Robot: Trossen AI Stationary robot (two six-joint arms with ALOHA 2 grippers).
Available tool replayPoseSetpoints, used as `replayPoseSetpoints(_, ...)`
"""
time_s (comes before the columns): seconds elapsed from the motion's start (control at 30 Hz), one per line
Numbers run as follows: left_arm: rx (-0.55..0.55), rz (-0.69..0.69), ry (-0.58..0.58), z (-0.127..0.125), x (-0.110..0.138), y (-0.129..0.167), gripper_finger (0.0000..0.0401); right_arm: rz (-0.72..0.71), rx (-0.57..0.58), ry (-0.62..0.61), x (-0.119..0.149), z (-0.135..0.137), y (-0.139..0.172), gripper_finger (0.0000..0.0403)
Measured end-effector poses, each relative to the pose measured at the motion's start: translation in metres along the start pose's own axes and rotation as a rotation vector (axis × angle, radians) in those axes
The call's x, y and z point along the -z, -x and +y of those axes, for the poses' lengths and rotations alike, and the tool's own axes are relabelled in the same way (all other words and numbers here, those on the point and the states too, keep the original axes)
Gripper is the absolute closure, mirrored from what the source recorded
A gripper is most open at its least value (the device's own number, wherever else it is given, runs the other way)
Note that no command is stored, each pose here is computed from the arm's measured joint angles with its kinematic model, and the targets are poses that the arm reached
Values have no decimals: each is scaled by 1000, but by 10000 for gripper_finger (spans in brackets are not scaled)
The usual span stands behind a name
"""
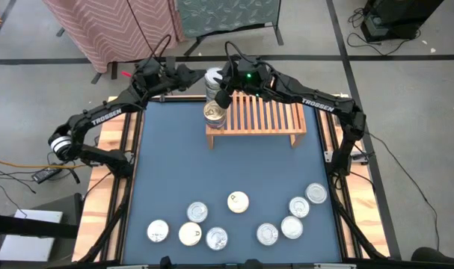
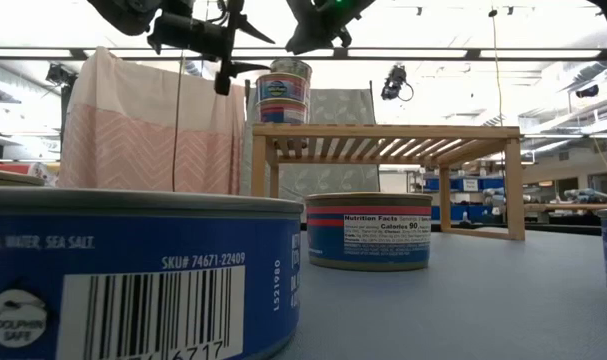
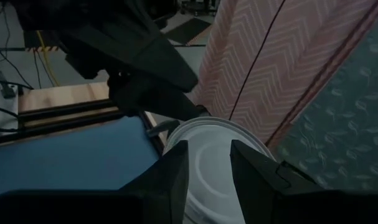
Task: Stack canned seafood by type on shelf
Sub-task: Stack the green tuna can on top of the other green tuna cans on the shelf
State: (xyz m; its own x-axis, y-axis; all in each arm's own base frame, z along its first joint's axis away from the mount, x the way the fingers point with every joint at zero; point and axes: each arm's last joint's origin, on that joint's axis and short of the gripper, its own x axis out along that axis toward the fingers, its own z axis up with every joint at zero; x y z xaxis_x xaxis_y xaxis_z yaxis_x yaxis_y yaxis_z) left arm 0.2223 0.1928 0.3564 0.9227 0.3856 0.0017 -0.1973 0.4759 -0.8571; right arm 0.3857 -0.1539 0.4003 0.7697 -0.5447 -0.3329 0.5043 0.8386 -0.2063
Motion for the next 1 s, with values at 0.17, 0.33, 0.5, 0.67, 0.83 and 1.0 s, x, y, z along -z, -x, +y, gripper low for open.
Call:
replayPoseSetpoints(0.17, 21, 6, -15, -1, -11, 12, 172, -14, -4, 4, -2, 3, 1, 281)
replayPoseSetpoints(0.33, -17, -8, -29, 1, -20, 26, 172, -4, -3, 9, -1, 3, 1, 284)
replayPoseSetpoints(0.5, -15, -4, -84, -1, -30, 41, 172, -19, 54, 81, -11, -1, 17, 284)
replayPoseSetpoints(0.67, 132, 128, -166, -14, -35, 64, 172, -30, -25, 111, -34, -11, 84, 284)
replayPoseSetpoints(0.83, 385, 327, -308, -49, -24, 97, 172, 129, -402, 76, -22, 0, 147, 294)
replayPoseSetpoints(1.0, 576, 430, -369, -91, 1, 135, 172, 479, -656, -41, 6, 30, 191, 312)
